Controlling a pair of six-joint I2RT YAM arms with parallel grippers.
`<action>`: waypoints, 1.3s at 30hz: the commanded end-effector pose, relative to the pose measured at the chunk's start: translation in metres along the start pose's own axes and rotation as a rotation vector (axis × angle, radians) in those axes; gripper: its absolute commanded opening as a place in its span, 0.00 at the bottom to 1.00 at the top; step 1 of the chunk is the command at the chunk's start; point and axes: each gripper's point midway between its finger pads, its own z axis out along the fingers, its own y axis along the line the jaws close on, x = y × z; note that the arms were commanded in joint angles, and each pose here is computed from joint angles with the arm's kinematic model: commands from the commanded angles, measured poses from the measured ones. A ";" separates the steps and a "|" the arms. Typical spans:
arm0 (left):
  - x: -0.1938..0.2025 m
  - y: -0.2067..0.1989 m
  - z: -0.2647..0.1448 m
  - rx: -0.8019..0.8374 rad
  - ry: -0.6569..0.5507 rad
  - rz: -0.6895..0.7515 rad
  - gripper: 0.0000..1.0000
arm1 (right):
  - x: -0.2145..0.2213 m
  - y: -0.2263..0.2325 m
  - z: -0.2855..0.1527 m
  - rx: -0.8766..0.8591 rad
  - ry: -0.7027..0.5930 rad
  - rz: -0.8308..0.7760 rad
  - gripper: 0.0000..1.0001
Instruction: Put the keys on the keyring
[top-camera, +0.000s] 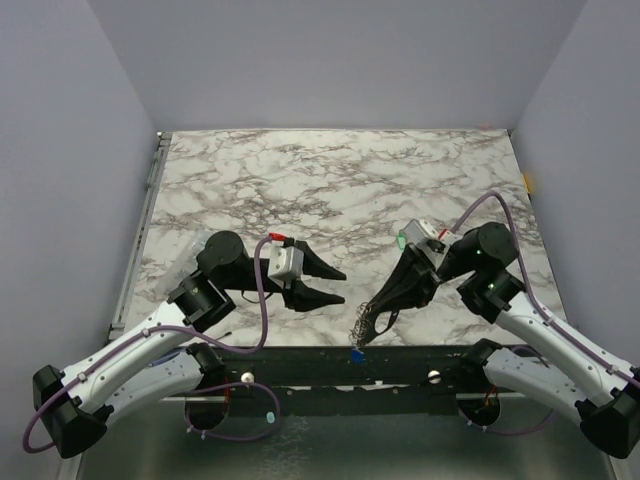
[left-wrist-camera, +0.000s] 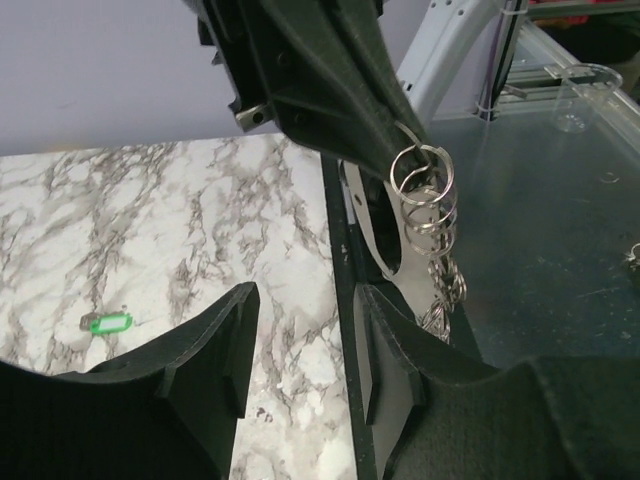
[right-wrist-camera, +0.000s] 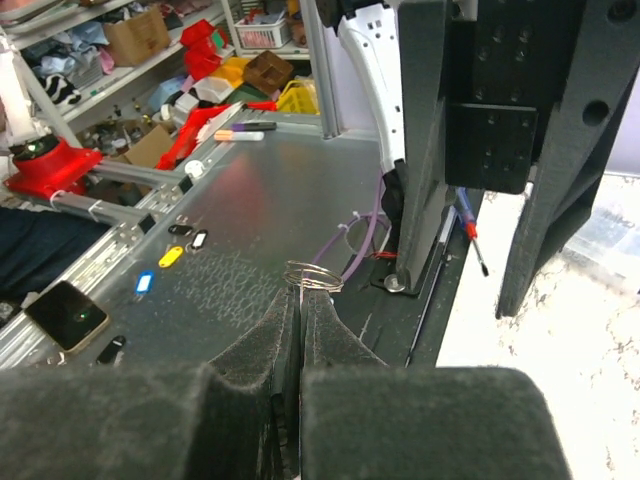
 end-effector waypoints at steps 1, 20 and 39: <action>-0.012 -0.015 0.004 0.087 -0.062 0.039 0.46 | -0.002 0.002 0.001 -0.037 0.016 0.016 0.01; -0.005 -0.014 0.010 0.095 -0.041 -0.065 0.61 | 0.010 -0.031 -0.003 0.165 0.090 0.143 0.01; 0.001 -0.009 0.022 0.130 -0.023 -0.121 0.44 | 0.026 -0.035 0.002 0.155 0.136 0.199 0.01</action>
